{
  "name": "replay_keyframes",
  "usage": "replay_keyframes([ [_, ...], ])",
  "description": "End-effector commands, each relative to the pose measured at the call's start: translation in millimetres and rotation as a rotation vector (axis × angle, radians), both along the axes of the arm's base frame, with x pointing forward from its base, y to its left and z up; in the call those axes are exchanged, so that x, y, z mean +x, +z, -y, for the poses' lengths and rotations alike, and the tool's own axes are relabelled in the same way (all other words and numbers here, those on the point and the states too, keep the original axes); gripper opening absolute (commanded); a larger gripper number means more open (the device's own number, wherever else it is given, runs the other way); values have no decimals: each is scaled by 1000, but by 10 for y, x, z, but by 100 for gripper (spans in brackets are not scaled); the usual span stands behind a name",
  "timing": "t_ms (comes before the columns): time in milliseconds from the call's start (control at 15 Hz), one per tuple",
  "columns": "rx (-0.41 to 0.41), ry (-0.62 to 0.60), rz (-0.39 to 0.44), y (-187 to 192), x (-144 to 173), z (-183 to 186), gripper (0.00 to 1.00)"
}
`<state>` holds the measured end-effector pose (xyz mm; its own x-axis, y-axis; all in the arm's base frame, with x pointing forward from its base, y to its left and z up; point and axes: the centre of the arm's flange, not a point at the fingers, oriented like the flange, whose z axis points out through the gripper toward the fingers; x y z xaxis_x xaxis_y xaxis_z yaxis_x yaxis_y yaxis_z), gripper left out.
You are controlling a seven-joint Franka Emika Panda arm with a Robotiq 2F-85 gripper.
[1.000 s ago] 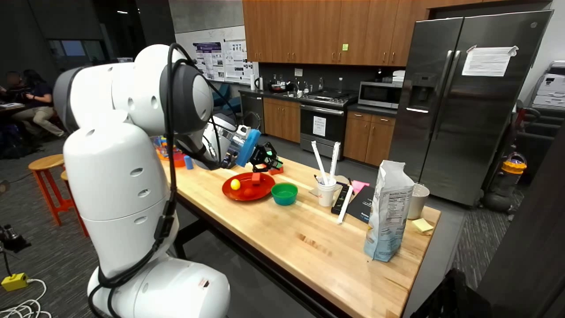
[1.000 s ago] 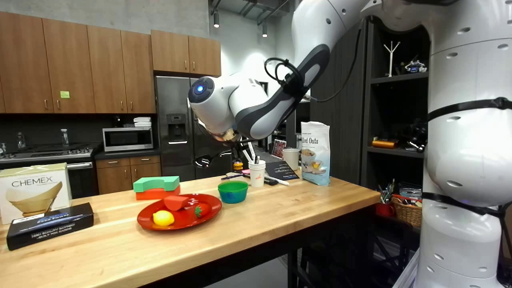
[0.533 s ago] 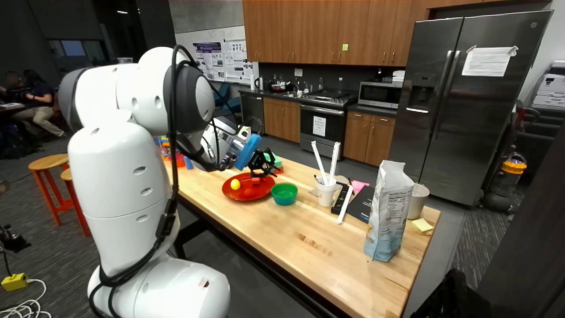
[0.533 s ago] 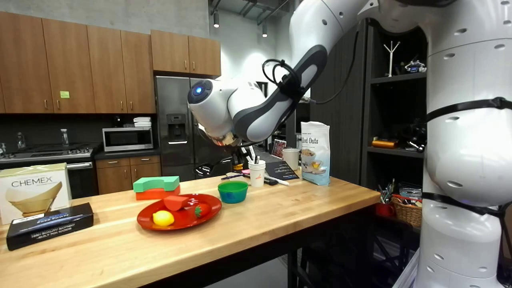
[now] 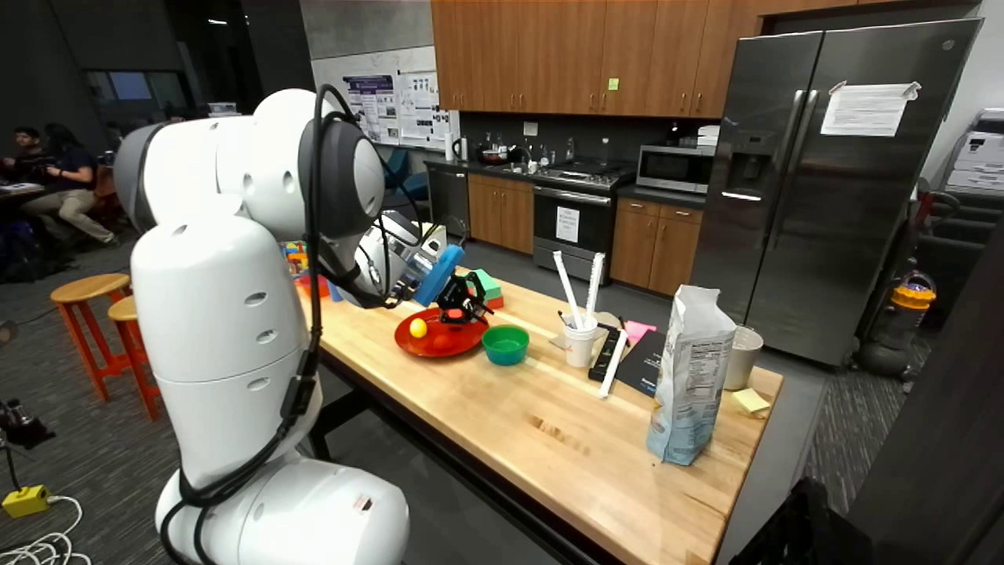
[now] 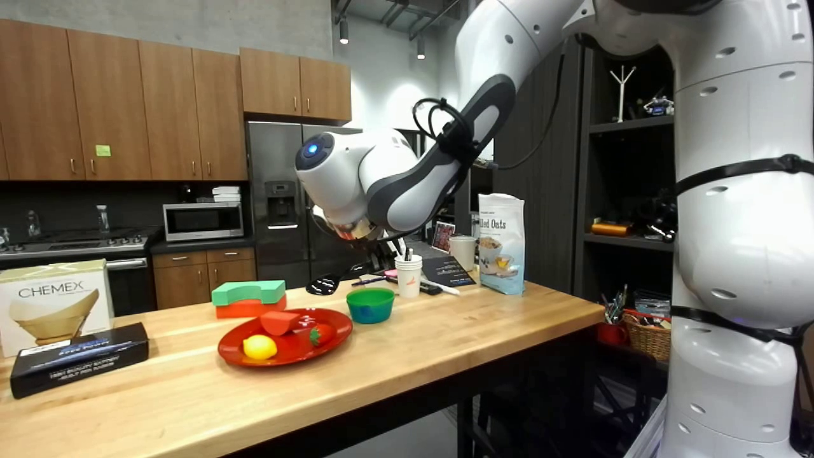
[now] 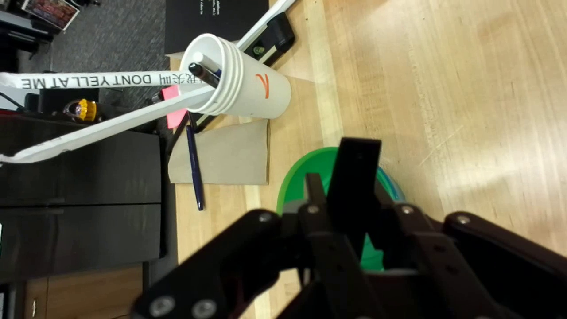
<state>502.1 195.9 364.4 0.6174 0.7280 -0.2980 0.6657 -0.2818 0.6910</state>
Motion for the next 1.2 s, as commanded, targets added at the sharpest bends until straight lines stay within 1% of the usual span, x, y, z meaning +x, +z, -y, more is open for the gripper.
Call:
replay_keyframes([
  [0, -120, 52, -4, -8, -25, 7, 6],
  [133, -159, 63, -21, -43, -32, 15, 6],
  [267, -174, 74, -41, -78, -39, 5, 6],
  [667, -173, 101, -94, -178, -40, -32, 6],
  [1133, -188, 163, -148, -268, -4, -104, 6],
])
